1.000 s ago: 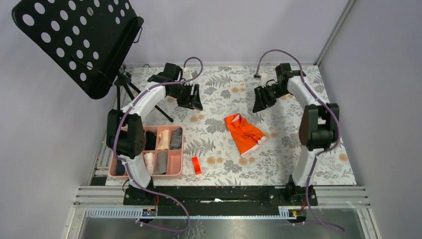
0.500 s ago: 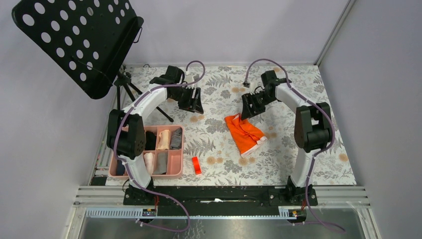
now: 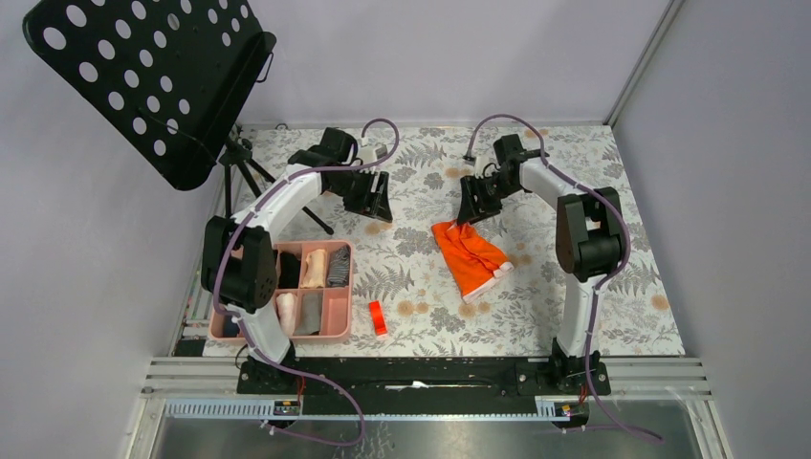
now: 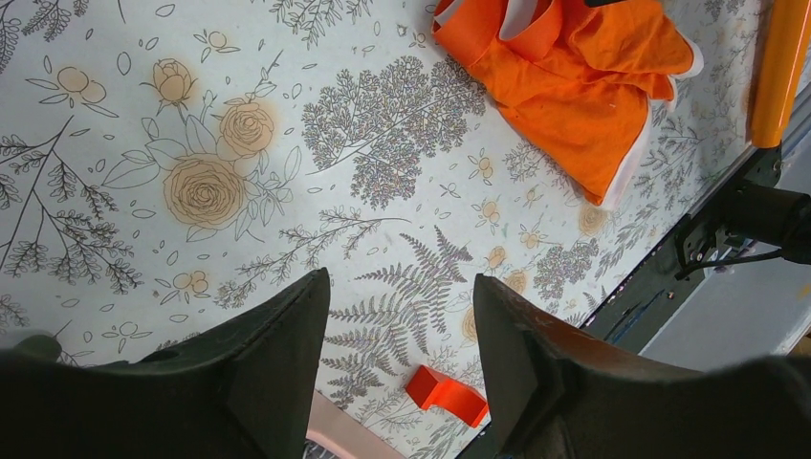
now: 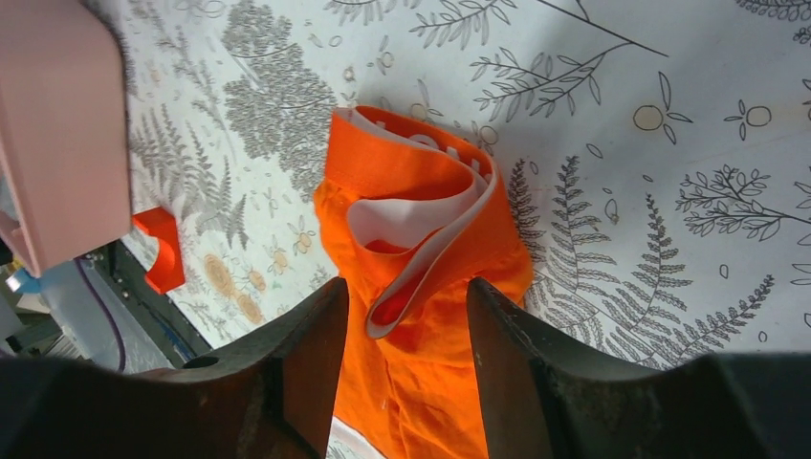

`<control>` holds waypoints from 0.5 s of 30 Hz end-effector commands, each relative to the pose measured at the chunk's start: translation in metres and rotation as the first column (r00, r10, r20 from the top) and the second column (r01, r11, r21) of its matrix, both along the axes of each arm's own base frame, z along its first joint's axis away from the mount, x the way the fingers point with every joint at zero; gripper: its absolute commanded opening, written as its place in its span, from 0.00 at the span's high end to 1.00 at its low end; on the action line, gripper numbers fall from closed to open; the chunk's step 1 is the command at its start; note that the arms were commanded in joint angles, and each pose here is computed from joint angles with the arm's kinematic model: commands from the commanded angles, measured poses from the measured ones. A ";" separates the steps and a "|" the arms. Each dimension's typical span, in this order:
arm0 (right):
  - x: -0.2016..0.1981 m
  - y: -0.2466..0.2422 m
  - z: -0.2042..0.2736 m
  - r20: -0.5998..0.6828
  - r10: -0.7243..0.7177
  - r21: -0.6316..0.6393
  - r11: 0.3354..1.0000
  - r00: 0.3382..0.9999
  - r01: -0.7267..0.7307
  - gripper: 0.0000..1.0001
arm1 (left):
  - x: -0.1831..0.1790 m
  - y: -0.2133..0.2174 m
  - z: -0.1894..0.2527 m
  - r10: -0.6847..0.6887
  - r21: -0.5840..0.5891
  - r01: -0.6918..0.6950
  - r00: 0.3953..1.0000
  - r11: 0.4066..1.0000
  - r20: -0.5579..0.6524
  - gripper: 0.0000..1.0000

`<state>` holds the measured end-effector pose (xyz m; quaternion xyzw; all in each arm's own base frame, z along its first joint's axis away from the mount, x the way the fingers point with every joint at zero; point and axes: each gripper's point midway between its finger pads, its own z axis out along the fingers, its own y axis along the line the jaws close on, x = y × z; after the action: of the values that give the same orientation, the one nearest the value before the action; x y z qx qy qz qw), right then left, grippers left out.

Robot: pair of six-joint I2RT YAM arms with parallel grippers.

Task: Roll the underwear
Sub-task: Flatten out the underwear at the center of the board.

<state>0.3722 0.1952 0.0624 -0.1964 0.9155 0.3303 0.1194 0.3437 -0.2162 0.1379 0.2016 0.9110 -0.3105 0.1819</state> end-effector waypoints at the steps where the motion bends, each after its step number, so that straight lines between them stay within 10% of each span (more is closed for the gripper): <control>1: 0.007 0.001 -0.002 0.012 -0.030 -0.059 0.998 0.999 0.031 0.45 | 0.008 -0.010 0.014 -0.016 -0.022 0.017 0.999 1.000 0.051 0.39; 4: 0.000 -0.002 -0.004 -0.002 -0.034 -0.075 0.997 0.999 0.034 0.52 | 0.008 -0.021 0.014 -0.041 -0.021 0.043 0.998 0.999 0.055 0.39; 10: 0.001 -0.009 0.005 0.038 -0.034 -0.104 0.994 0.999 0.037 0.99 | 0.005 -0.054 0.006 -0.103 -0.034 0.105 0.994 0.994 0.036 0.39; 15: 0.010 -0.023 0.027 0.085 -0.044 -0.085 0.995 0.995 0.051 1.00 | 0.007 -0.101 0.006 -0.183 -0.060 0.185 0.982 0.981 0.048 0.40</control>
<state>0.3726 0.1847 0.0503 -0.1837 0.9346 0.2834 0.1118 0.3401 -0.2767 0.1257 0.2558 0.8981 -0.3231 0.1538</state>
